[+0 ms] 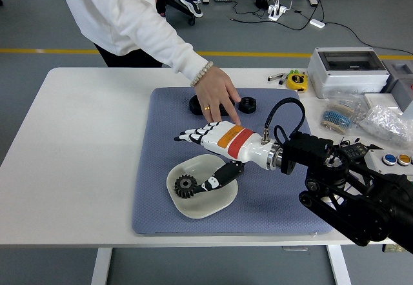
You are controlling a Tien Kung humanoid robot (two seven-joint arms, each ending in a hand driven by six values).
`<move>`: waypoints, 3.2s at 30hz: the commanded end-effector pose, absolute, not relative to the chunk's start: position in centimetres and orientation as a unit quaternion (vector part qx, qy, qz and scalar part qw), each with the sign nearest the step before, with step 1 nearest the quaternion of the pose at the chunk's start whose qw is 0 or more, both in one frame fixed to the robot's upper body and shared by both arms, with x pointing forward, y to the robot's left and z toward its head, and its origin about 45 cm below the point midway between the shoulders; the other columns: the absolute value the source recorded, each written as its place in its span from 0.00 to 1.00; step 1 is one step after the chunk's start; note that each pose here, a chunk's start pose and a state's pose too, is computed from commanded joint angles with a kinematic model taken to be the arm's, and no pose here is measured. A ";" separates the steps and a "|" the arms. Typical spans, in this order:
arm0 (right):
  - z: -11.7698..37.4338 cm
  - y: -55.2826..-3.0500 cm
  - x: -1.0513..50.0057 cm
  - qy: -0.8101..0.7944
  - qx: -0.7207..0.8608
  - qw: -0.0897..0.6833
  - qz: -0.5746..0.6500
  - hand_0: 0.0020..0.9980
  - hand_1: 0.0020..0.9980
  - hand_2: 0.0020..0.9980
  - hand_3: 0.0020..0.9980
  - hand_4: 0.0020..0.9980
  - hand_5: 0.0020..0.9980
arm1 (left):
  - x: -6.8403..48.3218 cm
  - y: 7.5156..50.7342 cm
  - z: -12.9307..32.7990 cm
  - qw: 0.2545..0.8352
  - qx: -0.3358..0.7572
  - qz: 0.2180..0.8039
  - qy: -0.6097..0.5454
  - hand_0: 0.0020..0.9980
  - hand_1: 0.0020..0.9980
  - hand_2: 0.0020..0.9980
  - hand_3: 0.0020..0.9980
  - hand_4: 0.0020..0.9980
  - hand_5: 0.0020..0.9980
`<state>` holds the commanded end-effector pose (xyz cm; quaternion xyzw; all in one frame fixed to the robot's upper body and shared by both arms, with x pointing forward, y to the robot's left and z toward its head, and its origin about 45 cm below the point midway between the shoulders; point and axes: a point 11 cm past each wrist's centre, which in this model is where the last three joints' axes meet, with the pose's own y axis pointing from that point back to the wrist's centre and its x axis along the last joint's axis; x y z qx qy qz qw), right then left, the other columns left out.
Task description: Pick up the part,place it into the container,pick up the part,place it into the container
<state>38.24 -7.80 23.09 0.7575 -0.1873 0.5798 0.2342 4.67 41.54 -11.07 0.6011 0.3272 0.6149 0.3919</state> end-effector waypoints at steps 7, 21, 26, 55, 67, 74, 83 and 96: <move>23.4 -8.8 38.8 -0.205 0.759 0.237 0.571 0.76 0.77 0.89 0.97 1.00 0.61 | 4.7 41.6 -11.1 0.392 0.601 0.615 0.327 0.70 0.66 0.70 0.57 0.65 0.58; 23.0 -9.4 38.7 -0.207 0.762 0.242 0.564 0.73 0.73 0.85 0.92 1.00 0.58 | 4.4 41.5 -11.1 0.391 0.603 0.613 0.329 0.70 0.66 0.71 0.57 0.65 0.58; 22.7 -9.9 38.8 -0.209 0.762 0.248 0.561 0.72 0.73 0.85 0.90 1.00 0.57 | 4.1 41.5 -11.1 0.390 0.605 0.611 0.329 0.70 0.66 0.70 0.57 0.65 0.58; 18.9 -20.8 41.3 -0.254 0.722 0.394 0.509 0.53 0.56 0.63 0.58 0.93 0.50 | 4.4 41.4 -11.1 0.393 0.604 0.611 0.329 0.69 0.66 0.71 0.57 0.65 0.58; 17.2 -22.3 41.6 -0.263 0.718 0.414 0.494 0.51 0.54 0.61 0.57 0.91 0.49 | 4.4 41.3 -11.2 0.394 0.605 0.608 0.329 0.69 0.66 0.71 0.57 0.65 0.58; 16.9 -22.9 41.7 -0.268 0.714 0.417 0.495 0.49 0.53 0.59 0.55 0.88 0.48 | 4.5 41.3 -11.2 0.395 0.606 0.608 0.329 0.69 0.66 0.71 0.57 0.65 0.58; 16.5 -23.1 41.6 -0.266 0.714 0.419 0.494 0.32 0.42 0.50 0.51 0.83 0.45 | 4.5 41.3 -11.2 0.395 0.606 0.607 0.329 0.69 0.66 0.71 0.57 0.65 0.58; 16.4 -23.0 41.5 -0.268 0.715 0.412 0.497 0.23 0.34 0.45 0.50 0.80 0.45 | 4.6 41.2 -11.2 0.397 0.607 0.605 0.328 0.69 0.66 0.71 0.57 0.65 0.58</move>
